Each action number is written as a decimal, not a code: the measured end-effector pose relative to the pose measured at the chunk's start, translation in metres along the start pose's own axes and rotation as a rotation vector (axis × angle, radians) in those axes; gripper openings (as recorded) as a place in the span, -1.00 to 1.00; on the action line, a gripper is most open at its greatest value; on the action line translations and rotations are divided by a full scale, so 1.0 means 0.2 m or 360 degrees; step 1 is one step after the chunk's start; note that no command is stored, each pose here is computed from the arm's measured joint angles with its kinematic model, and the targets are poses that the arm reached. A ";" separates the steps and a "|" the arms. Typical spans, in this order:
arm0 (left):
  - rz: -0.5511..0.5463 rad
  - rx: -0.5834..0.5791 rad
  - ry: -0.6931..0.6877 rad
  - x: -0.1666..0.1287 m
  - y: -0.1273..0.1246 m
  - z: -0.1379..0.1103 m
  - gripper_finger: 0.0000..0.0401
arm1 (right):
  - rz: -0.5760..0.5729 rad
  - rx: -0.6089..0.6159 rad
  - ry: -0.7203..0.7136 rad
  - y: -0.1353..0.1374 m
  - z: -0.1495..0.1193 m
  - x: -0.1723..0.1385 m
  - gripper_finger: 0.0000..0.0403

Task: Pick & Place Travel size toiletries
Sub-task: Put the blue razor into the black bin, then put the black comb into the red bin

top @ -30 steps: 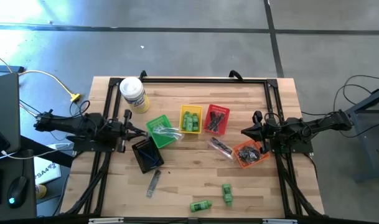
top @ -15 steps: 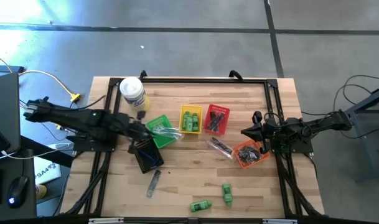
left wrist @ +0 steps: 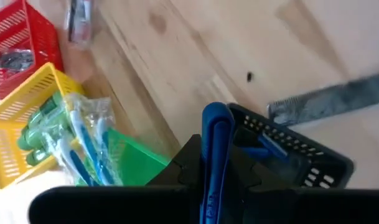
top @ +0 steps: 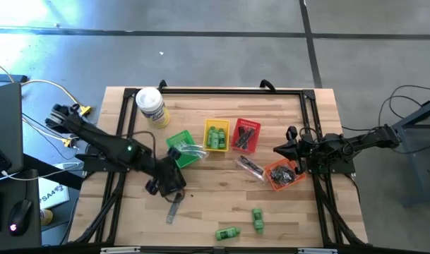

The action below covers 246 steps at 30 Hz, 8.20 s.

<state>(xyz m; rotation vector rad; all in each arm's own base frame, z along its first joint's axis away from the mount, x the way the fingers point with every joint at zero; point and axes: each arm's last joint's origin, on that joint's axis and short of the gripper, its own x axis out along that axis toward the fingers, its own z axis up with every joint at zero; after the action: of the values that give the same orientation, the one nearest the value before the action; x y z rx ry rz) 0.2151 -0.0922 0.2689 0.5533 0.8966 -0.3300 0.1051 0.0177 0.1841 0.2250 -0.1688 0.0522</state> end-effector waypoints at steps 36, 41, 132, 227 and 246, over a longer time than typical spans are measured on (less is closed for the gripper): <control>-0.0019 0.0041 0.0515 0.20 -0.09 -0.05 -0.90 | -0.0002 -0.0006 -0.0003 0.00 0.00 0.00 -0.99; -0.0024 0.0032 0.0515 0.20 -0.09 -0.05 -0.90 | -0.0001 -0.0006 -0.0003 0.00 0.00 0.00 -0.99; 0.1228 -0.1028 -0.1036 0.07 0.00 -0.75 -1.00 | -0.0638 -0.0094 0.1240 0.10 -0.13 0.62 -0.99; 0.1197 -0.0933 -0.1016 0.07 0.00 -0.75 -1.00 | -0.0776 -0.0403 0.1762 0.33 -0.23 0.81 -0.99; 0.1197 -0.0932 -0.1015 0.07 0.00 -0.75 -1.00 | -0.0836 0.0142 0.2077 0.17 -0.27 0.82 -0.72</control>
<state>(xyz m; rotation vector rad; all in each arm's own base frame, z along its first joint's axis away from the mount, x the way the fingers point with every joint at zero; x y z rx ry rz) 0.1277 -0.0067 0.1824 0.1801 0.1025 0.4237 0.2739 0.0676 0.1675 0.2795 1.1940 -0.3176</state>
